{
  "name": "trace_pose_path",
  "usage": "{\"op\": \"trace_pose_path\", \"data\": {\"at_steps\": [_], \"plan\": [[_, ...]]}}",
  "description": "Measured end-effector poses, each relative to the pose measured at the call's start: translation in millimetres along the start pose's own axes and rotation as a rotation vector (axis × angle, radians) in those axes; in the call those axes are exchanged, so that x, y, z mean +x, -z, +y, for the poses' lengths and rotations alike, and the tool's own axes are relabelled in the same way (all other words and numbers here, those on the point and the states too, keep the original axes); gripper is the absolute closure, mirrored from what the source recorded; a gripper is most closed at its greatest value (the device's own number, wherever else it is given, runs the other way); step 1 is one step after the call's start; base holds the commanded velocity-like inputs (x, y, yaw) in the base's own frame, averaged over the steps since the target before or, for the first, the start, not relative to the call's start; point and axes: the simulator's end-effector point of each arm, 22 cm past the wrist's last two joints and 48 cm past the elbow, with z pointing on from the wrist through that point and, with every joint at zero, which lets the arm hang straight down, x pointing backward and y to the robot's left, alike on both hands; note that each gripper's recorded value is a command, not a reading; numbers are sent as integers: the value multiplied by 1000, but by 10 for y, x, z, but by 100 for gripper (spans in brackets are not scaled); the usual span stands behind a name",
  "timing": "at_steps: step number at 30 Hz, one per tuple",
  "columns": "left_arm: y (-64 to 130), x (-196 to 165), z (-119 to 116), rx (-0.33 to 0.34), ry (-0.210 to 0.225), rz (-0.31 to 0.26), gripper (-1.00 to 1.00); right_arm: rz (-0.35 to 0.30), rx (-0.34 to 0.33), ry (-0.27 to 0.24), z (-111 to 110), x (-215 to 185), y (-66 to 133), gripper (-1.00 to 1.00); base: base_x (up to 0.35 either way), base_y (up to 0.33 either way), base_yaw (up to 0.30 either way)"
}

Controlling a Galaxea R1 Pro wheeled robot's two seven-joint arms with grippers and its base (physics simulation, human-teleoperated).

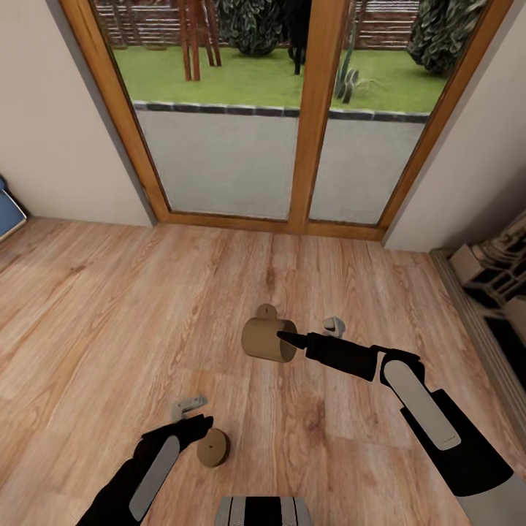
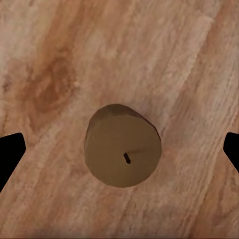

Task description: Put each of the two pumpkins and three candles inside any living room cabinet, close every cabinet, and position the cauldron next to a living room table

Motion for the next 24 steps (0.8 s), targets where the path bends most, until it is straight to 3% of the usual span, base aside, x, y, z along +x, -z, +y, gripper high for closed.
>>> {"op": "trace_pose_path", "data": {"at_steps": [6, 24], "plan": [[-132, 76, -2, -18, -32, -13, -100, 1, 4, -1, -119, 87, -40, 100, 0, 0, 0], [-490, 276, 58, -17, -35, -15, -100, 1, 1, -2, -417, 349, -168, 100, 0, 0, 0]]}}
